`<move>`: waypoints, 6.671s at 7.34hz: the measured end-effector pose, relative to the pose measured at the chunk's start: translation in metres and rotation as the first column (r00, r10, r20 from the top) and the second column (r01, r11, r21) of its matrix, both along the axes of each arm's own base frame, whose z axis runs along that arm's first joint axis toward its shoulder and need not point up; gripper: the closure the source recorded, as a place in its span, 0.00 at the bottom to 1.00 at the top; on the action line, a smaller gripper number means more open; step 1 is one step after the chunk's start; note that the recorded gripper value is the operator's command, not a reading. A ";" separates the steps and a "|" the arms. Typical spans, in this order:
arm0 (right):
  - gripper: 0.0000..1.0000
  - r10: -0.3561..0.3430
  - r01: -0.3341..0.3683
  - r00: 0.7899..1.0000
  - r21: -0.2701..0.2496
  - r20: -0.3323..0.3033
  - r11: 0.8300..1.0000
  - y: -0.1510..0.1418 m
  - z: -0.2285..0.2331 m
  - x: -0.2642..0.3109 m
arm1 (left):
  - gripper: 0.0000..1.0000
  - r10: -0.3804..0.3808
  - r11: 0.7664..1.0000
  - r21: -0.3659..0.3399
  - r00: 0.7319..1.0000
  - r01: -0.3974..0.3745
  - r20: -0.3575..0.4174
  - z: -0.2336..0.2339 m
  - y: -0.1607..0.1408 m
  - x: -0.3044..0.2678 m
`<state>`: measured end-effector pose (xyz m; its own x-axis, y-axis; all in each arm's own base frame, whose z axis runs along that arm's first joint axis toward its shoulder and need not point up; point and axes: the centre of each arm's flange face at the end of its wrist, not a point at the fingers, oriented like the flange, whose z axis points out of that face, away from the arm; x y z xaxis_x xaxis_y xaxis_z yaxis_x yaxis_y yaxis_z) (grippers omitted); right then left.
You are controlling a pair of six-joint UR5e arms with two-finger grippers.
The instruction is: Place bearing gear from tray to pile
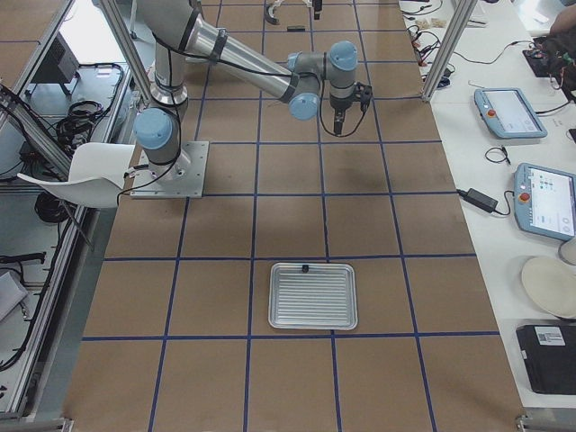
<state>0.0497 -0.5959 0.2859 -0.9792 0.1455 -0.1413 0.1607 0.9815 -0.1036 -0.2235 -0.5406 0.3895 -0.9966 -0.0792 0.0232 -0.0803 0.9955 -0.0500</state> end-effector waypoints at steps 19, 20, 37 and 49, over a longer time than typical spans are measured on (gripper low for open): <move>0.07 0.922 -0.936 0.351 -0.058 -0.165 0.346 0.109 -0.074 -0.485 | 1.00 -0.043 0.999 -0.015 0.999 0.043 0.013 -0.209 0.065 -0.133; 0.08 0.941 -0.956 0.291 -0.080 -0.173 0.281 0.109 -0.078 -0.483 | 1.00 -0.032 0.999 -0.020 0.999 0.032 0.014 -0.197 0.061 -0.126; 1.00 0.988 -0.988 0.143 -0.061 -0.060 0.140 0.120 -0.107 -0.488 | 0.00 -0.077 0.976 0.217 0.980 0.036 0.186 -0.156 -0.006 0.413; 1.00 0.839 -0.830 0.544 -0.124 0.027 0.543 0.007 -0.025 -0.226 | 0.00 -0.106 0.993 0.043 0.994 0.106 0.013 0.120 0.008 0.088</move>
<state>-0.1767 -0.5892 0.2614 -0.6369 -0.7484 -0.1851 -0.7153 0.6632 -0.2202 -0.1352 -0.5323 0.5094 -0.9996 0.0265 0.0070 0.0264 0.9996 -0.0078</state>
